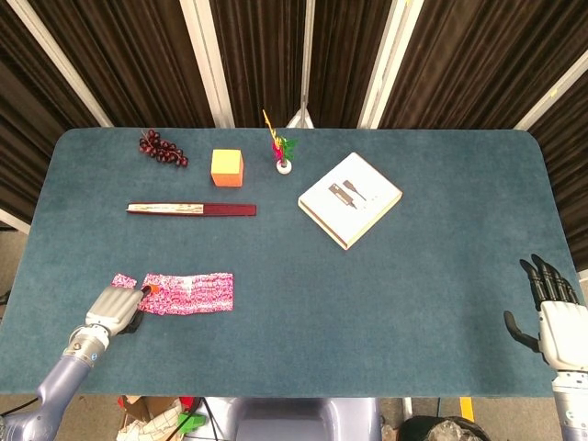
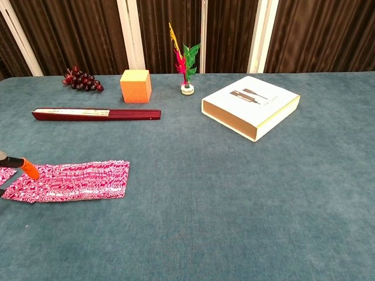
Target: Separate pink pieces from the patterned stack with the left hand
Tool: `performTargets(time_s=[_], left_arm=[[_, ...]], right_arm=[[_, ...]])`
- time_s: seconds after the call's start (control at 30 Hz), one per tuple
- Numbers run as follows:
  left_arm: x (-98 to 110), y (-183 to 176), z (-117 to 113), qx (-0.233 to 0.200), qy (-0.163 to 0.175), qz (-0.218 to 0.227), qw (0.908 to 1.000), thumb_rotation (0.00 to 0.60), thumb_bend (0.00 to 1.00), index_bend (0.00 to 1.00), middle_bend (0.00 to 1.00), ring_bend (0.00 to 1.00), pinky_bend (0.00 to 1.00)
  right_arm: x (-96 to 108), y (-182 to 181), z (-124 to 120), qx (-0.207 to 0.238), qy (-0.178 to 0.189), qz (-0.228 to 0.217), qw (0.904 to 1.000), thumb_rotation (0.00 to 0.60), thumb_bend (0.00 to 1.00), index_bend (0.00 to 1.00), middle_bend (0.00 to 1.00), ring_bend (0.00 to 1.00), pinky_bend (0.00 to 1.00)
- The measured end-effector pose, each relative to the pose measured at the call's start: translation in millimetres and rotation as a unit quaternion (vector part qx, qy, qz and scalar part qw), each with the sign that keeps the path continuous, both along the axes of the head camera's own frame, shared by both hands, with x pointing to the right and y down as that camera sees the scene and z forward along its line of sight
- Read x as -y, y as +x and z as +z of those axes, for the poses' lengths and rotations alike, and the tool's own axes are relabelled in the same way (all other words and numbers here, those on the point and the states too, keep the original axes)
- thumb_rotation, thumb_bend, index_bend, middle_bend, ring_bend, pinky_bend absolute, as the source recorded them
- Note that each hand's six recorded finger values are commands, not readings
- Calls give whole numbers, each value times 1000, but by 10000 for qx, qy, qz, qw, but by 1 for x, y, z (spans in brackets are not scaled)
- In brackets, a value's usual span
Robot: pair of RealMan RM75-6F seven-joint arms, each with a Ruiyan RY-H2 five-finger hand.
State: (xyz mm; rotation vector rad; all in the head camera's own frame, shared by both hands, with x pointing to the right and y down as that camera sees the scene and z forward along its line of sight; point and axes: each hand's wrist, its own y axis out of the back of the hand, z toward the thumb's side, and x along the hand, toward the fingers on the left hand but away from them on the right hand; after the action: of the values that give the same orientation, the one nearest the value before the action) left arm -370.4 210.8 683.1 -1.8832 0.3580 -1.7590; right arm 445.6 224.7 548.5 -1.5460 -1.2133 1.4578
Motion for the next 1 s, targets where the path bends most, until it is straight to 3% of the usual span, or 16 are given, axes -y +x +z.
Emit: performTargets(time_s=[1.0], left_arm=[[-11, -6, 3, 124, -266, 8, 9996, 600, 769, 216, 875, 731, 767]], right_arm=[[-4, 6, 1, 11, 12, 23, 10000, 600, 389, 82, 56, 85, 165]])
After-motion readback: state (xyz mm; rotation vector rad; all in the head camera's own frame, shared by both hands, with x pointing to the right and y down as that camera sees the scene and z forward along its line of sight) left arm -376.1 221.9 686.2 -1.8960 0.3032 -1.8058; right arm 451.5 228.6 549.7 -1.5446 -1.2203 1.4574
